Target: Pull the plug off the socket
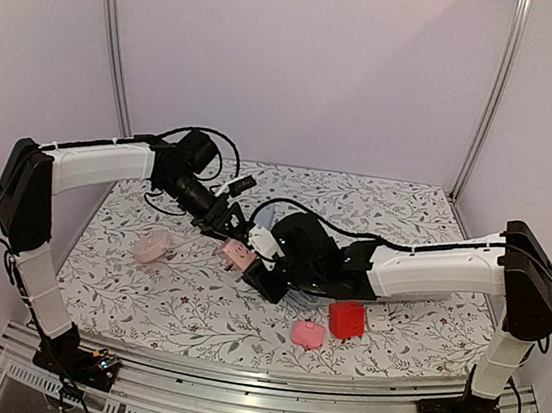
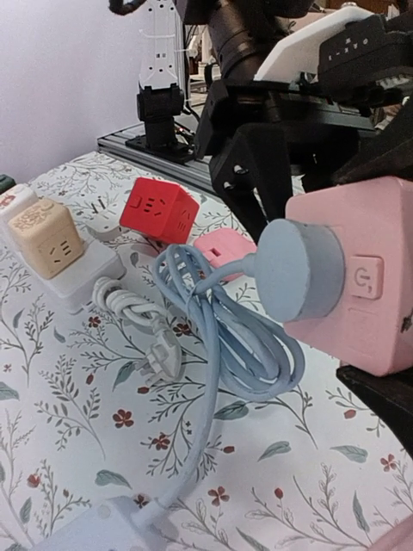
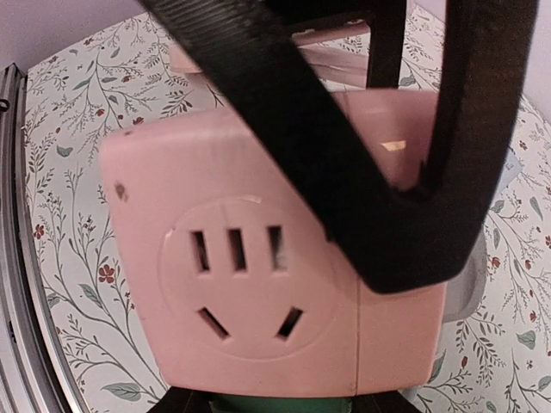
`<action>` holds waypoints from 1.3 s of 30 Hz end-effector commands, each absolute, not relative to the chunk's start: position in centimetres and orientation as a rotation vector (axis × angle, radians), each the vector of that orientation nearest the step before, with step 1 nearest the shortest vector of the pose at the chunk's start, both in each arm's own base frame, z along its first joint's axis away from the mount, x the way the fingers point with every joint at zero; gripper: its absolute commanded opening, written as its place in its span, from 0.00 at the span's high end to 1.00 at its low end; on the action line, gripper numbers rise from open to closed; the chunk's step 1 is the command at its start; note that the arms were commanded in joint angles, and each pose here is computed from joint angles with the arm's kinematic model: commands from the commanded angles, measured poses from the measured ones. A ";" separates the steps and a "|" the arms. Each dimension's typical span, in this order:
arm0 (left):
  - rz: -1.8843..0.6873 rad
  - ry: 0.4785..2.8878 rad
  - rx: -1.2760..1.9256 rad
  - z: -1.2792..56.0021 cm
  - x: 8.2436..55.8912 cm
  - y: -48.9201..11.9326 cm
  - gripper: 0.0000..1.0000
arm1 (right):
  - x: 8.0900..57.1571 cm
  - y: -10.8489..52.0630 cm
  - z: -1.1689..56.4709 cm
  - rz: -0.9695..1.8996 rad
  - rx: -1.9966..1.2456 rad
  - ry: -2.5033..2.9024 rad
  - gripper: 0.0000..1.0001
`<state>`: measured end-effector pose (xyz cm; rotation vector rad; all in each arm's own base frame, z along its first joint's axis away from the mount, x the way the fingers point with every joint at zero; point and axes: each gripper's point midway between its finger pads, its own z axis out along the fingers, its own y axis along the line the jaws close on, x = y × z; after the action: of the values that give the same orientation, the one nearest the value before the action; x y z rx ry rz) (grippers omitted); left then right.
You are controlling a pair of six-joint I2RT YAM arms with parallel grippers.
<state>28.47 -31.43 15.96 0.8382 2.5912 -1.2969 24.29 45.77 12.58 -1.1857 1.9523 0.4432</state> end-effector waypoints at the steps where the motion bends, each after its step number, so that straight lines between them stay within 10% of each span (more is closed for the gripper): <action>1: -1.329 2.447 0.884 18.9 29.5 -32.3 0.78 | 25.9 44.2 13.8 0.498 -1.003 2.031 0.83; 39: -1.331 2.458 0.858 18.6 30.0 -32.0 0.78 | 22.4 43.7 14.1 0.433 -1.216 1.889 0.83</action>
<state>29.08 -31.69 16.40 0.8194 2.5644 -1.3114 22.67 44.05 12.84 -1.2048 1.9226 0.4673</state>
